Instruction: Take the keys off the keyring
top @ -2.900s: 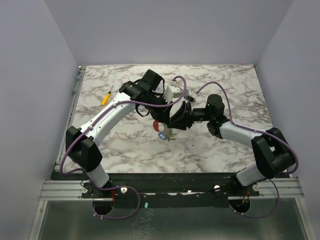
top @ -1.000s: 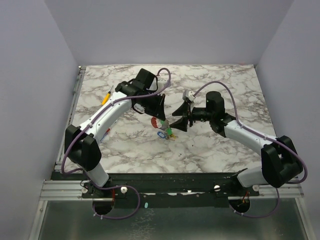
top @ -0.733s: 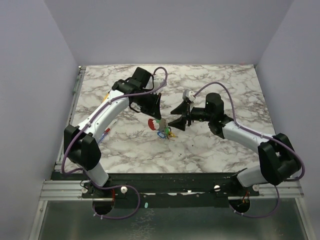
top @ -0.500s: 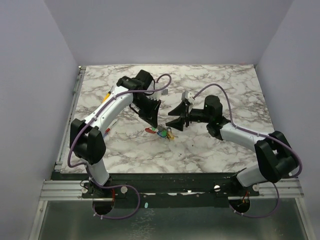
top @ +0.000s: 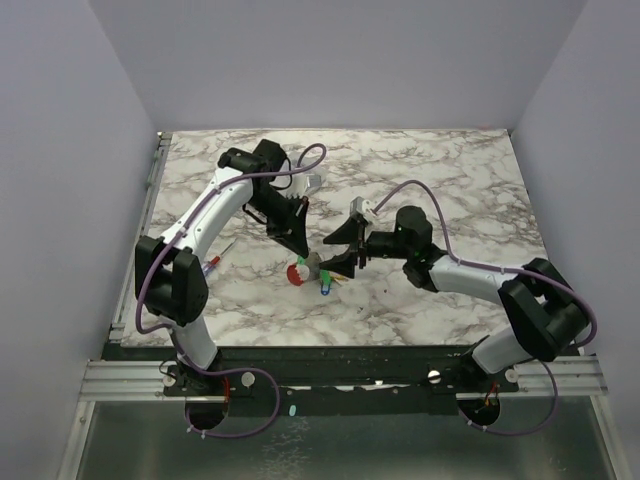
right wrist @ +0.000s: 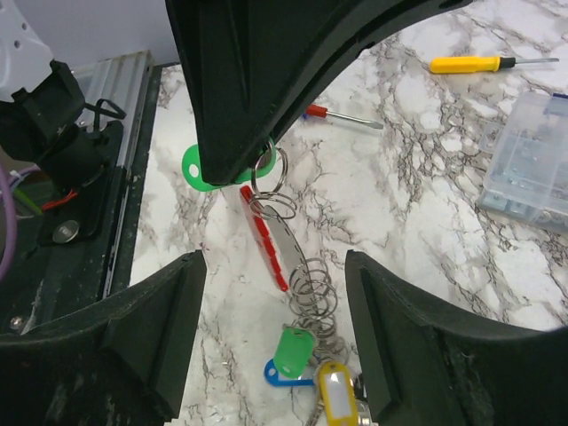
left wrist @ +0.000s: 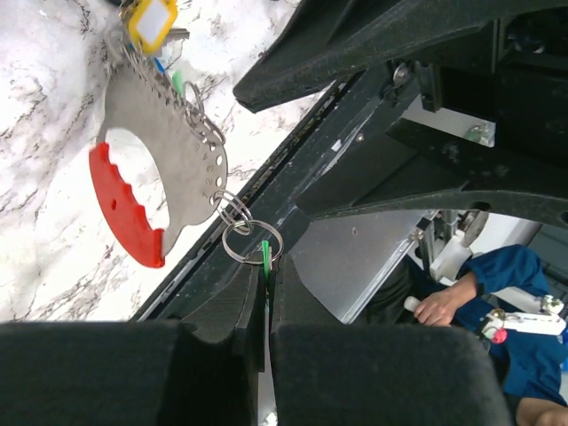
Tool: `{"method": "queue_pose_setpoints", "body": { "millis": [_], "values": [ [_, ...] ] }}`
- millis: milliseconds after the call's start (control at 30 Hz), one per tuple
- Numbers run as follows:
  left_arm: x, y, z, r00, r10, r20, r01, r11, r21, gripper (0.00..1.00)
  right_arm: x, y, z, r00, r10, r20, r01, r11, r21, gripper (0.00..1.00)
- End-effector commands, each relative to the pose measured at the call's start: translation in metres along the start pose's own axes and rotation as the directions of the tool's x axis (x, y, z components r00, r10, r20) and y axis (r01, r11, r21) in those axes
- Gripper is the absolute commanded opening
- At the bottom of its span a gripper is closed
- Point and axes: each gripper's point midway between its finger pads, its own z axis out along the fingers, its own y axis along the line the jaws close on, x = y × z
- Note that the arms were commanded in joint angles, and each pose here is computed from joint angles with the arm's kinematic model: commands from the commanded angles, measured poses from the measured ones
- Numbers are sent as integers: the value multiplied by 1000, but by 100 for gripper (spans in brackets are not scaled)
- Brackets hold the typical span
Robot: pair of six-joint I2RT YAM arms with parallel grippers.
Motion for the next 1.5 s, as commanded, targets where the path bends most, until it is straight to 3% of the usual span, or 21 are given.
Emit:
{"method": "queue_pose_setpoints", "body": {
  "millis": [0,100,333,967,1467],
  "values": [
    [6,-25,-14,999,-12,43,8,995,98,0,-7,-11,13,999,22,38,-25,996,91,74],
    [6,-25,-14,998,-36,55,30,994,104,0,-4,-13,21,997,66,28,-69,990,122,75],
    [-11,-30,-23,982,-87,166,69,991,114,0,-4,-2,29,989,149,23,-150,983,106,63],
    [-22,-29,-28,960,-205,189,163,962,218,0,-12,-44,38,987,153,43,-159,932,327,70],
    [-24,-24,-36,939,-261,226,203,947,248,0,-14,-54,7,994,109,26,-111,932,346,67]
  ]
}}
